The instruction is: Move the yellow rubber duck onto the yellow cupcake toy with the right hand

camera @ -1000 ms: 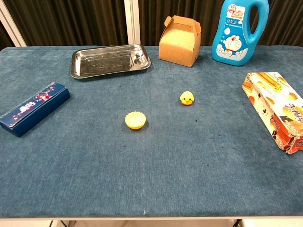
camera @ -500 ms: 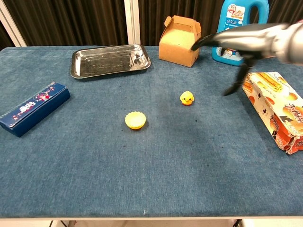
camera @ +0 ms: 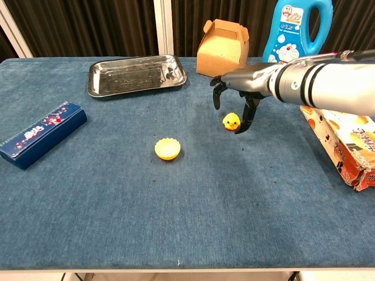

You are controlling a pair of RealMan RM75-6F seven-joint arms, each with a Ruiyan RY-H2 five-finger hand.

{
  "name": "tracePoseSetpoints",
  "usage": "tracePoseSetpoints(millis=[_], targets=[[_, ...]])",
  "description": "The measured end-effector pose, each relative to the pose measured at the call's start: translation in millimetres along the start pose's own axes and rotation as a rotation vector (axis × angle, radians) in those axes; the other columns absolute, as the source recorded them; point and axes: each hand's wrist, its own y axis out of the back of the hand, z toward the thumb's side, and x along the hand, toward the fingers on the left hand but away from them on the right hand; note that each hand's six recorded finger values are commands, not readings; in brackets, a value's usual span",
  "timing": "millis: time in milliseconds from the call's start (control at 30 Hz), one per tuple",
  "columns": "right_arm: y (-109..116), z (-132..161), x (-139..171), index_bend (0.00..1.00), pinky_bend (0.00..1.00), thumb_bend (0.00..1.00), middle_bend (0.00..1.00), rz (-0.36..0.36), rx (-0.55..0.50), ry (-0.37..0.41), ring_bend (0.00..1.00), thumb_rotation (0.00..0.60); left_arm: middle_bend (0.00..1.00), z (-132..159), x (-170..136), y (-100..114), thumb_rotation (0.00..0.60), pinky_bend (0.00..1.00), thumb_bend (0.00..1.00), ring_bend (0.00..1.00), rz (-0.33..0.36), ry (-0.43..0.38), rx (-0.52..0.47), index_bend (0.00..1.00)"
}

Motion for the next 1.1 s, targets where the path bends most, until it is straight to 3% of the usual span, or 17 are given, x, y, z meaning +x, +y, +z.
tracePoseSetpoints(millis=[467, 700, 900, 1100], targets=[[-5, -3, -14, 0.63, 0.33, 0.43, 0.17, -0.010, -0.016, -0.041, 0.16, 0.600, 0.09, -7, -3, -4, 0.600, 0.00, 0.00, 0.02, -0.004, 0.018, -0.006, 0.09], [3, 0, -10, 0.65, 0.34, 0.45, 0.19, -0.037, -0.046, -0.024, 0.17, 0.600, 0.09, -8, -3, -4, 0.600, 0.00, 0.00, 0.02, -0.001, 0.019, -0.007, 0.09], [24, 13, 5, 0.65, 0.34, 0.45, 0.19, -0.083, -0.080, 0.039, 0.17, 0.600, 0.09, -7, -2, -2, 0.600, 0.00, 0.00, 0.02, 0.003, 0.012, -0.006, 0.09], [42, 51, 25, 0.65, 0.34, 0.45, 0.19, -0.113, -0.103, 0.166, 0.17, 0.600, 0.09, -6, -2, -2, 0.600, 0.00, 0.00, 0.02, 0.003, 0.009, -0.007, 0.09]])
